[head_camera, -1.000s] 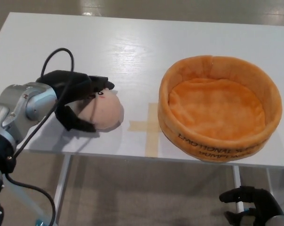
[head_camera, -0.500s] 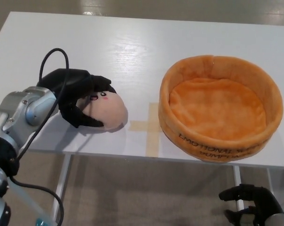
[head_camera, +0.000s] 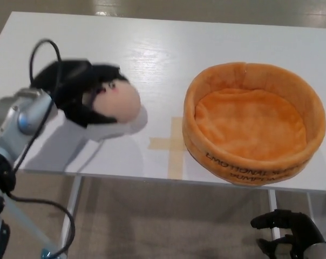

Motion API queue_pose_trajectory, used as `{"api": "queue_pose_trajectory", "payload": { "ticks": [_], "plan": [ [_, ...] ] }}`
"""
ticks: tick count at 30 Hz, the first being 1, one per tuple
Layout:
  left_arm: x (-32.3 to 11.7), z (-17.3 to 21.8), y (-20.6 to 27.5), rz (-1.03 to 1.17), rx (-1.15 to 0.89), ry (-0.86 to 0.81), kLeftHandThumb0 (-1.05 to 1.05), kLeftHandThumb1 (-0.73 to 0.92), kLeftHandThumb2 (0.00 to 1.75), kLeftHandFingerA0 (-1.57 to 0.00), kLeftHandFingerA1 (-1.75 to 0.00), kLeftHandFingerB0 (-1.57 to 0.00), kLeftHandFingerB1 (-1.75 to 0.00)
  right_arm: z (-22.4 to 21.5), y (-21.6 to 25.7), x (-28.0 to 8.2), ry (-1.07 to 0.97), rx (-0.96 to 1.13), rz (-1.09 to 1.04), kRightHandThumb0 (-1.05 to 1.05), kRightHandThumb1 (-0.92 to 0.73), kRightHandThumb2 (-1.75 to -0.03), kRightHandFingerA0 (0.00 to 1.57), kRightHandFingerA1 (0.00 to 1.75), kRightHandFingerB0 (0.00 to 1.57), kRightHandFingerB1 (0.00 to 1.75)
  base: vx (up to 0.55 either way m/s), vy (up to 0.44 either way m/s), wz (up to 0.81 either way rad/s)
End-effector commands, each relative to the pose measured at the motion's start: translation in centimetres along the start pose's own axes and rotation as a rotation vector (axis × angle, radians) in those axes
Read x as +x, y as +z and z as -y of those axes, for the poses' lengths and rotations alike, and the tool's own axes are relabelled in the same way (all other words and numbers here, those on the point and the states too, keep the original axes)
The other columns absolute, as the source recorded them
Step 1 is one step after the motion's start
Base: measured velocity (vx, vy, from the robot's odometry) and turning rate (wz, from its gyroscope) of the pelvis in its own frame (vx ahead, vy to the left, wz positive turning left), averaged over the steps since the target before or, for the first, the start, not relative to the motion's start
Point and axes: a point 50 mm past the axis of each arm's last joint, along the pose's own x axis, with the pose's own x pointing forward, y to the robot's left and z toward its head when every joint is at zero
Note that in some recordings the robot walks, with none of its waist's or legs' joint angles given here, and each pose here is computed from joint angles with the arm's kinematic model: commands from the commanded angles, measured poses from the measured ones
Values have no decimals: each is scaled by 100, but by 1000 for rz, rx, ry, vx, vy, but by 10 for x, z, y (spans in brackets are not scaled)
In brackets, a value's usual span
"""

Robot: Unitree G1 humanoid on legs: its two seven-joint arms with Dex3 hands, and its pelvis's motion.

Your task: Use the left hand to pick up the pink round toy on the left and place it inside the orange plate on the desk.

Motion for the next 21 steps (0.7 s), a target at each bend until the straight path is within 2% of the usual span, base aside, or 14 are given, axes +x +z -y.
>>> {"api": "queue_pose_trajectory", "payload": {
  "ticks": [1, 3, 7, 9, 10, 21],
  "plan": [
    [4, -34, 7, 58, -16, 204, -24, 74, 63, -77, -162, -84, -60, 2, -7, -2, 0, -3, -24, -20, -44, -83, 68, 84, 70, 81, 0, 0, 0],
    [11, -49, 14, 61, -15, 235, -23, 73, 64, -81, -164, -86, -57, 2, -5, -1, -3, -8, -24, -20, -44, -83, 67, 83, 69, 80, 0, 0, 0],
    [19, -61, 27, 103, -15, 258, -24, 76, 67, -80, -159, -90, -59, 1, -4, -1, -3, -10, -24, -21, -44, -83, 68, 84, 69, 80, 0, 0, 0],
    [27, -65, 38, 127, -2, 257, -24, 70, 61, -81, -160, -90, -56, 0, -4, -1, -1, -8, -20, -21, -44, -83, 68, 84, 69, 80, 0, 0, 0],
    [31, -68, 46, 145, 6, 256, -28, 66, 59, -83, -154, -89, -52, -1, -3, -1, 0, -7, -17, -21, -44, -84, 69, 85, 69, 80, 0, 0, 0],
    [56, -58, 95, 258, 19, 225, -29, 67, 60, -89, -148, -93, -54, -2, -3, -1, 7, -12, -15, -22, -44, -84, 67, 83, 68, 79, 0, 0, 0]
  ]
}}
